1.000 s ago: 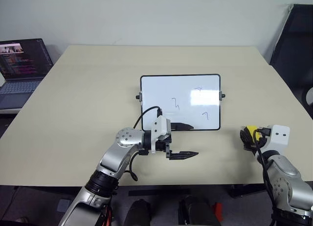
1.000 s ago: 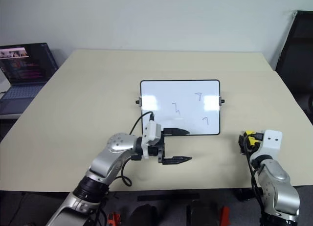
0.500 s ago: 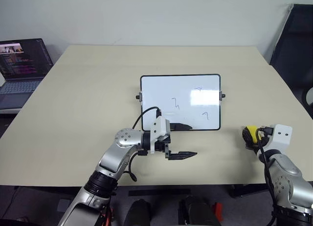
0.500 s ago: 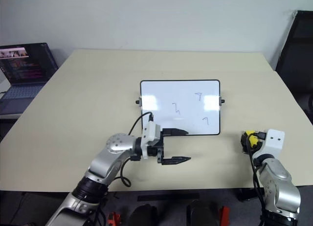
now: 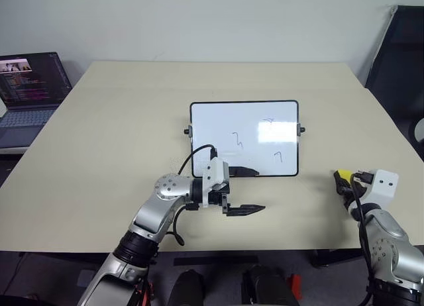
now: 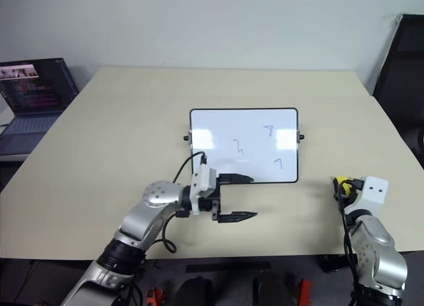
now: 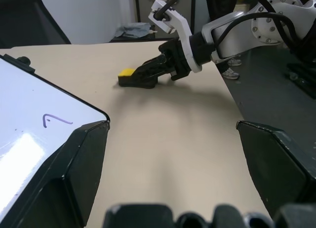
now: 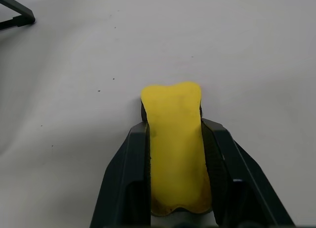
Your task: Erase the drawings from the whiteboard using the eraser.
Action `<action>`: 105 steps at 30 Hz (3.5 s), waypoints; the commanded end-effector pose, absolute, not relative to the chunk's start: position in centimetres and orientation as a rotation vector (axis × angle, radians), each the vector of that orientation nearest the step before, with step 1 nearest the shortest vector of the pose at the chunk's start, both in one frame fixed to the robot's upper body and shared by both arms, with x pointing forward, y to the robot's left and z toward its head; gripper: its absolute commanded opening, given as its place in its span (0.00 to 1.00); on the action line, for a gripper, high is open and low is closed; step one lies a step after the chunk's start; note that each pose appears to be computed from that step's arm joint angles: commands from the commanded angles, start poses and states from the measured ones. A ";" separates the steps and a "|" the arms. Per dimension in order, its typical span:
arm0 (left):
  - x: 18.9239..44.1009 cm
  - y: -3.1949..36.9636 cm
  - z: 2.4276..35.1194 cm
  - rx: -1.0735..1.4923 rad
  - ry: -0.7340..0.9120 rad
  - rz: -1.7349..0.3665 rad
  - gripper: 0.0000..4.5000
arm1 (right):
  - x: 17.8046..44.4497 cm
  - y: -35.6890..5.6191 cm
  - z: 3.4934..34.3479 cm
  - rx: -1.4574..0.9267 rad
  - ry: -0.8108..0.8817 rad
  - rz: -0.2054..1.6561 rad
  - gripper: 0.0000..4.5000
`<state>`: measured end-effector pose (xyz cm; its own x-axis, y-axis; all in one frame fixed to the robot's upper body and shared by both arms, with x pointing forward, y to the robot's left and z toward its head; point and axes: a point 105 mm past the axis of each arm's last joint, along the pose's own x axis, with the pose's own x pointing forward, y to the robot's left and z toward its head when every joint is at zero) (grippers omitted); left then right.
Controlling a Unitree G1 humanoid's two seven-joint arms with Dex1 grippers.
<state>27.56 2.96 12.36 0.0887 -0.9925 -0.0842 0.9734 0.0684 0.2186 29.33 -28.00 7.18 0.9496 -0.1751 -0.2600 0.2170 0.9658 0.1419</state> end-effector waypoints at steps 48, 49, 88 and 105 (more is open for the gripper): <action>32.7 7.7 13.7 0.467 -0.206 -0.920 1.00 | 32.2 -13.6 16.0 -0.064 -0.186 0.414 0.24; 32.6 7.7 13.7 0.468 -0.205 -0.918 1.00 | 32.5 -13.4 15.9 -0.060 -0.182 0.420 0.24; 32.4 8.0 13.7 0.462 -0.204 -0.895 1.00 | 33.7 -15.5 12.8 -0.301 0.047 0.355 0.24; 32.9 8.2 14.2 0.467 -0.221 -0.876 1.00 | 36.3 -13.1 20.4 -0.205 -0.305 0.364 0.24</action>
